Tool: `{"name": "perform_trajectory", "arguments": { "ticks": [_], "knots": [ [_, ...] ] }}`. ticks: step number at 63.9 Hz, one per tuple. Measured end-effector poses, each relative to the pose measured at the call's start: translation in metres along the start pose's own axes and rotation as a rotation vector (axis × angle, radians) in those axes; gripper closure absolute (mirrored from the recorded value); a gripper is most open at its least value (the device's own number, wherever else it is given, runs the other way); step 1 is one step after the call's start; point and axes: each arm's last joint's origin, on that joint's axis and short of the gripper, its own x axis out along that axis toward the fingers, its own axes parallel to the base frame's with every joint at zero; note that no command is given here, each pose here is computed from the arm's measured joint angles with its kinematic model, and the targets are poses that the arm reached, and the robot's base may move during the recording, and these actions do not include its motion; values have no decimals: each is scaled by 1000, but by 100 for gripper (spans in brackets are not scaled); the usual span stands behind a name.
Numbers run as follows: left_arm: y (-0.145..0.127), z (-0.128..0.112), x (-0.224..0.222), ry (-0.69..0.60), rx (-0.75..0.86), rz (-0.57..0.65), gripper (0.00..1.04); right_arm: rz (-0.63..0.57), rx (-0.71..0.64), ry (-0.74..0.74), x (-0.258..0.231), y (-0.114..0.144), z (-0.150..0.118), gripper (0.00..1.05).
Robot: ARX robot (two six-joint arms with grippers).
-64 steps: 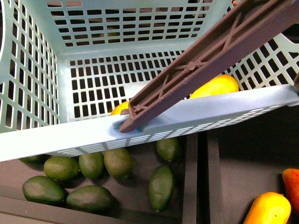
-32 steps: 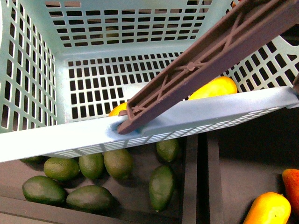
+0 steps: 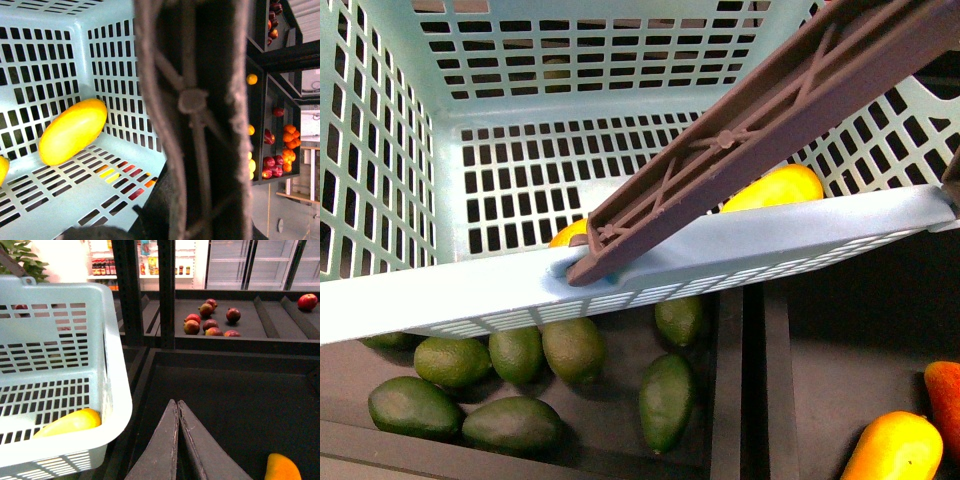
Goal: Pick lemon and mango into basket
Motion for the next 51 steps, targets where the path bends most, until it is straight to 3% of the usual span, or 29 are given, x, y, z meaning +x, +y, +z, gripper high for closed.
{"name": "perform_trajectory", "arguments": {
  "ticks": [31, 51],
  "knots": [
    [0, 0, 0, 0, 0, 1, 100, 1, -1, 5, -12, 0, -3, 102],
    [0, 0, 0, 0, 0, 0, 100, 1, -2, 5, -12, 0, -3, 49]
  ]
}}
